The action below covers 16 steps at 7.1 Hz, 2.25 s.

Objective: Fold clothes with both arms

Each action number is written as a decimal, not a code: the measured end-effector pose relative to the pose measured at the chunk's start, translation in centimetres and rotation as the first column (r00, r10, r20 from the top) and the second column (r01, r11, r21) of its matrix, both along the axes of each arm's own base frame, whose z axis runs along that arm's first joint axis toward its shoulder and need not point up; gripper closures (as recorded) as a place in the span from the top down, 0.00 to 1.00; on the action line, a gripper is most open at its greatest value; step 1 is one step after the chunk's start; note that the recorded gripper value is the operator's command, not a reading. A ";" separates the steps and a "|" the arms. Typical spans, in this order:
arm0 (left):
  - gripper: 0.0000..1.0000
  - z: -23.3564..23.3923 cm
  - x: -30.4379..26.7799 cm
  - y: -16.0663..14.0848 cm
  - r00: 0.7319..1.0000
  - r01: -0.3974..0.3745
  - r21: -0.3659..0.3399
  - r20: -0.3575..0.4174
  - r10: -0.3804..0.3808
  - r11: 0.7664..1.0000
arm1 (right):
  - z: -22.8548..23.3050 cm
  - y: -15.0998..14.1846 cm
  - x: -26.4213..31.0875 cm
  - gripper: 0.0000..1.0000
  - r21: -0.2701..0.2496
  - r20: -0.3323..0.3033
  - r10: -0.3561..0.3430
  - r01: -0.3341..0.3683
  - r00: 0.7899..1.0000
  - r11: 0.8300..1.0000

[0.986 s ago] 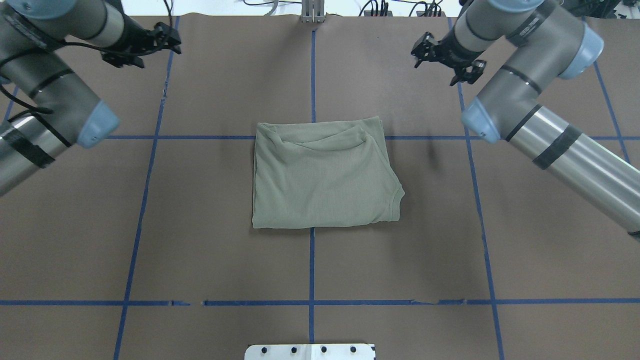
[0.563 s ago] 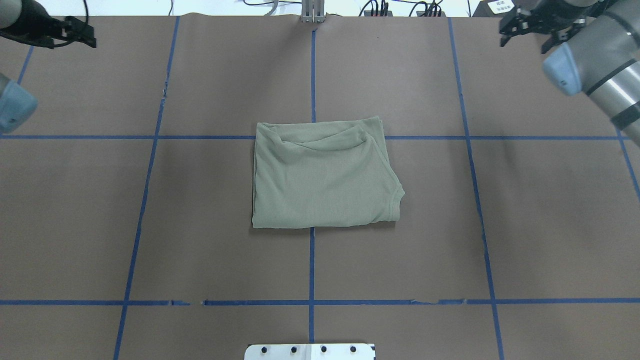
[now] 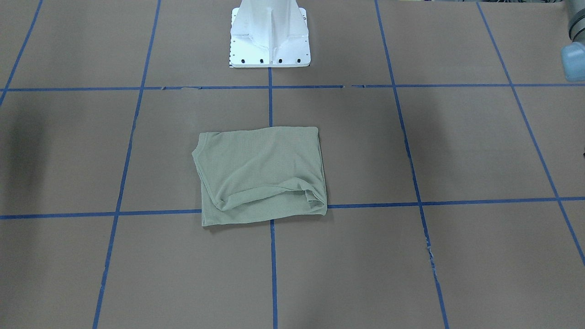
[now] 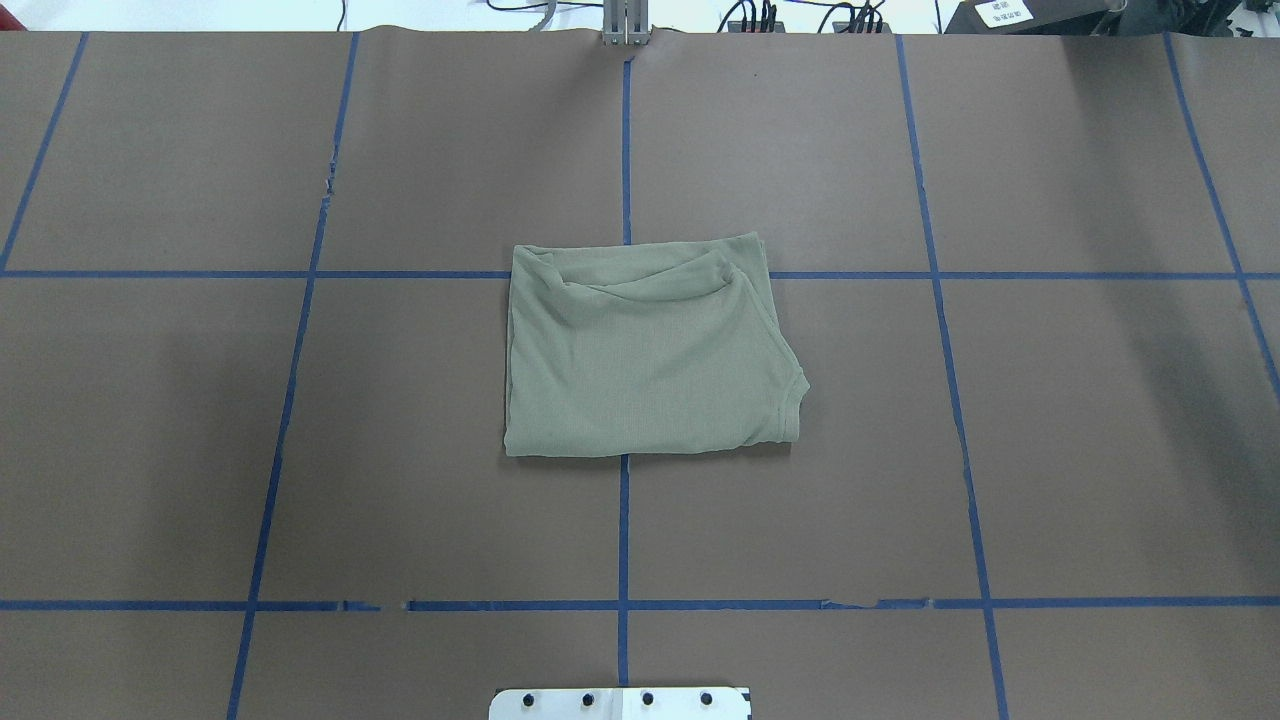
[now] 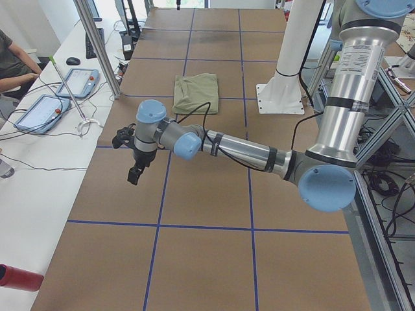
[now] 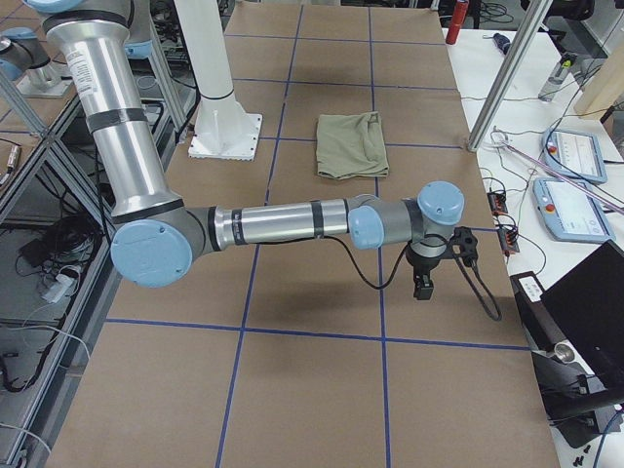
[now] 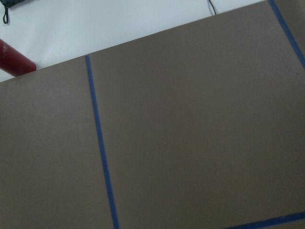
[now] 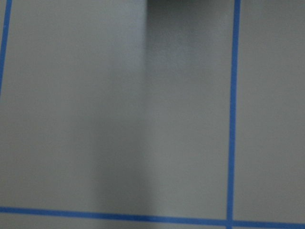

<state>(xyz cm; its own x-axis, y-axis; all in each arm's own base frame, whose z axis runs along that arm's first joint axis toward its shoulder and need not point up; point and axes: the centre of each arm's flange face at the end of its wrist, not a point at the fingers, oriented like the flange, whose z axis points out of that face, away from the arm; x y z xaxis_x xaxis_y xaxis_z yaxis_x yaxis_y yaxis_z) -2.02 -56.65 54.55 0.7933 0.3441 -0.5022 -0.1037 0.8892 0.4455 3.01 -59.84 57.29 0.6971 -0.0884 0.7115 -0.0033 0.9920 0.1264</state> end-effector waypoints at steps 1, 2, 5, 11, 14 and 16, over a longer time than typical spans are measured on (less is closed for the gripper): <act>1.00 2.8 -2.8 2.6 1.000 -0.020 0.004 0.007 0.020 1.000 | 0.6 4.0 1.7 1.00 0.001 -0.004 -0.026 0.026 1.000 1.000; 1.00 4.8 -4.1 4.6 1.000 -0.001 -0.015 0.003 0.001 1.000 | 1.1 7.2 2.9 1.00 -0.005 -0.008 -0.029 0.029 1.000 1.000; 1.00 7.7 -4.7 6.4 0.997 0.079 -0.085 -0.011 -0.080 0.993 | 2.2 10.0 3.5 1.00 0.001 -0.016 -0.026 0.027 1.000 1.000; 1.00 5.8 -3.6 9.1 0.991 0.023 -0.363 -0.114 -0.069 0.932 | 5.5 13.5 3.3 1.00 -0.087 0.081 -0.012 0.019 0.997 0.996; 1.00 5.1 -4.0 8.2 0.997 0.044 -0.360 -0.048 -0.065 0.932 | 5.6 13.9 4.5 1.00 -0.084 0.054 0.007 -0.003 0.998 0.996; 1.00 6.9 -4.0 8.3 0.999 0.003 -0.343 -0.047 -0.021 0.939 | 5.8 14.0 4.9 1.00 -0.084 0.038 0.015 -0.011 0.999 0.996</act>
<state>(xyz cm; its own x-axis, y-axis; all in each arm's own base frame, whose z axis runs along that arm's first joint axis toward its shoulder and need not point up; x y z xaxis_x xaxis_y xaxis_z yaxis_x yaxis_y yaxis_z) -6.06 -48.39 61.42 0.7680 0.1350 -0.6261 -0.0778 0.9900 0.1180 7.91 -45.80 63.05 0.6700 -0.0184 0.7421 -0.0194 0.9989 0.0423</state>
